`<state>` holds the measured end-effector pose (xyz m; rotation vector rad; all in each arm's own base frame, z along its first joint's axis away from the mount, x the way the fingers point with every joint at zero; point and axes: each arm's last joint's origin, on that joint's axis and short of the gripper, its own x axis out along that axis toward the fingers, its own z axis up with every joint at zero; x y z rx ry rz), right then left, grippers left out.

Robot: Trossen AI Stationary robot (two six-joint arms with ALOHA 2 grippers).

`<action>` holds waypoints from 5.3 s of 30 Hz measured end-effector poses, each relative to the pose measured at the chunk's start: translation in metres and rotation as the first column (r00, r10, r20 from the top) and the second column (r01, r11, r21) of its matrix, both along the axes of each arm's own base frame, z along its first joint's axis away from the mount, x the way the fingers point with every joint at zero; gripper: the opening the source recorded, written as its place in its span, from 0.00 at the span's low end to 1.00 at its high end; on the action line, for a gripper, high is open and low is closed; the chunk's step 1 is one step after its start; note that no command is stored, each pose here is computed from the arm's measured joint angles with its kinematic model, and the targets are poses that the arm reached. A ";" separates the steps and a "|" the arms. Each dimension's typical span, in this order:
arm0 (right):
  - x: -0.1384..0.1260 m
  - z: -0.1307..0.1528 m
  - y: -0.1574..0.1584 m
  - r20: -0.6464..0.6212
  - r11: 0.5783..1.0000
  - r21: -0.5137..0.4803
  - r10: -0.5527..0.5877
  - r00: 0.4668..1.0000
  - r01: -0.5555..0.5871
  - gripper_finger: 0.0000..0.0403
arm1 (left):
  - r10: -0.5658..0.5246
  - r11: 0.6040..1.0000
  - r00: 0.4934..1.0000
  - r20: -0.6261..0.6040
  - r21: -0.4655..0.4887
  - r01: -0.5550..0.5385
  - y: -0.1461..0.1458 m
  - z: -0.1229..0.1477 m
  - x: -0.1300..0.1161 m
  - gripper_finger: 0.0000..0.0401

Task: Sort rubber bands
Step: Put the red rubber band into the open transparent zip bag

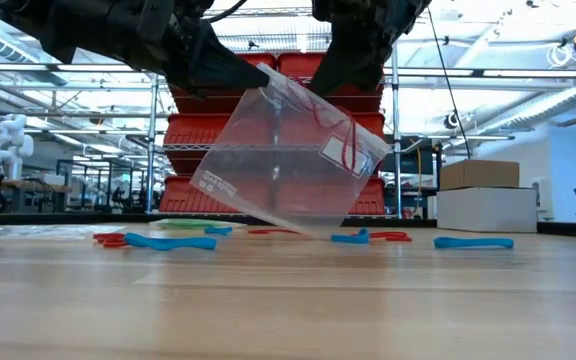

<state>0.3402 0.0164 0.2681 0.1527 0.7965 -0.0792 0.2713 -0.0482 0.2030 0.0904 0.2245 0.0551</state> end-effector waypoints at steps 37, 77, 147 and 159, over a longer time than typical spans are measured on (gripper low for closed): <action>-0.068 -0.075 0.058 0.020 0.950 0.202 -0.246 0.969 0.237 0.49 | 0.083 0.996 0.995 0.049 0.008 -0.083 0.003 0.011 -0.005 0.00; -0.062 -0.059 0.060 0.156 0.930 0.299 -0.266 0.951 0.211 0.01 | 0.140 0.989 0.990 0.008 0.053 -0.141 0.005 0.007 -0.006 0.00; -0.046 -0.057 0.067 0.399 0.953 -0.011 -0.273 0.875 0.302 0.00 | 0.153 0.987 0.988 -0.005 0.061 -0.152 0.007 0.011 -0.010 0.00; -0.021 -0.007 0.046 0.432 0.932 -0.193 -0.199 0.880 0.306 0.00 | 0.151 0.987 0.988 -0.025 0.066 -0.149 0.007 0.009 -0.011 0.00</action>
